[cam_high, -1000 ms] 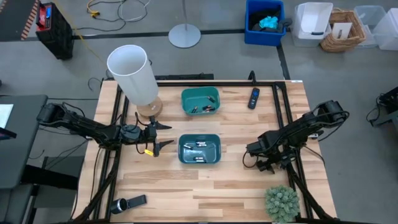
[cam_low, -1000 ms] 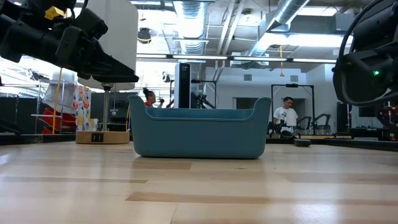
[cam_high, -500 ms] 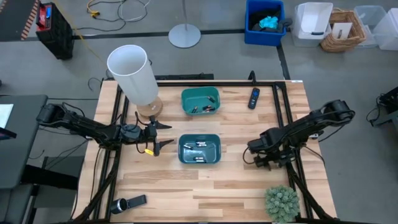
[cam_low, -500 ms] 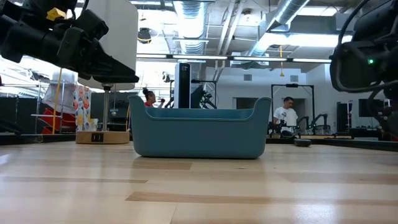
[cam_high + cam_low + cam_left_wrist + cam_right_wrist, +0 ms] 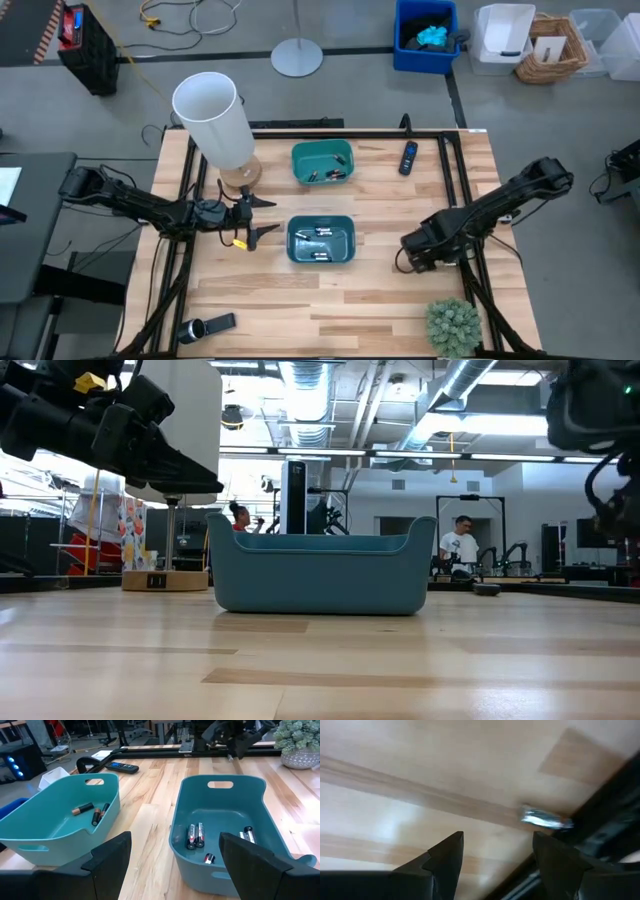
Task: Sort batteries
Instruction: Put the silver battery into the blue bin
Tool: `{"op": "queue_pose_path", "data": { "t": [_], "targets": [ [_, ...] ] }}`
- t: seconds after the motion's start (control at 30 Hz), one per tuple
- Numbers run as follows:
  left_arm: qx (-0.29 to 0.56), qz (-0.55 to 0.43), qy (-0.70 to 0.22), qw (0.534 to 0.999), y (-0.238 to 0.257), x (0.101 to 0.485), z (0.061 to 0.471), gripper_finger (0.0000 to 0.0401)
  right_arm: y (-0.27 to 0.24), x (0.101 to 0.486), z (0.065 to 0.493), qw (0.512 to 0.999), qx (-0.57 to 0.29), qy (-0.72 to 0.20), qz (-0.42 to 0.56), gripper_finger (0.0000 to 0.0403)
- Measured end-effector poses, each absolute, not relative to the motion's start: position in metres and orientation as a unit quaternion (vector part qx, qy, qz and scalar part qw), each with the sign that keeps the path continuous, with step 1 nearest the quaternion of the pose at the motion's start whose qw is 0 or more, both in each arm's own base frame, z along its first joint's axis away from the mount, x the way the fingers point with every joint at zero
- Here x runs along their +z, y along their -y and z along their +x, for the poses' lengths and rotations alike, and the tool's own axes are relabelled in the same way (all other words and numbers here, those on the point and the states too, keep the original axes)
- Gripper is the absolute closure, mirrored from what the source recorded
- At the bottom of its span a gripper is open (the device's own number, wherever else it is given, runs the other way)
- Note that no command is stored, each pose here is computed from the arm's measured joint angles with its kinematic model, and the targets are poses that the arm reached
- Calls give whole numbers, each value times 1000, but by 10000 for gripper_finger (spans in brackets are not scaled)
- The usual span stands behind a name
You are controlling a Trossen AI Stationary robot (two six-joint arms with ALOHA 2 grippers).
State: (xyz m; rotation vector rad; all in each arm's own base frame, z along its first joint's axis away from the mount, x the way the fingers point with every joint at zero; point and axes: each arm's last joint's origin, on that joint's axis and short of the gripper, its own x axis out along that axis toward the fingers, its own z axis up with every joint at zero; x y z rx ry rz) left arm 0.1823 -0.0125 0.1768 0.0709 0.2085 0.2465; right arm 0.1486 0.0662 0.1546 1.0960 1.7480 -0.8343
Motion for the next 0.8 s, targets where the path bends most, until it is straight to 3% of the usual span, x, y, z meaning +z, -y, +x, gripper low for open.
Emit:
{"op": "queue_pose_path", "data": {
  "t": [0.23, 0.5, 0.8],
  "targets": [
    [130, 32, -104, 985, 10, 177, 182, 107, -80, 162, 139, 487, -294, -748, 342, 147],
    [135, 26, -103, 985, 8, 177, 183, 107, -93, 159, 138, 448, -299, -782, 314, 147],
    [136, 21, -102, 985, 8, 177, 183, 107, -98, 152, 156, 436, -371, -705, 419, 147]
  ]
}}
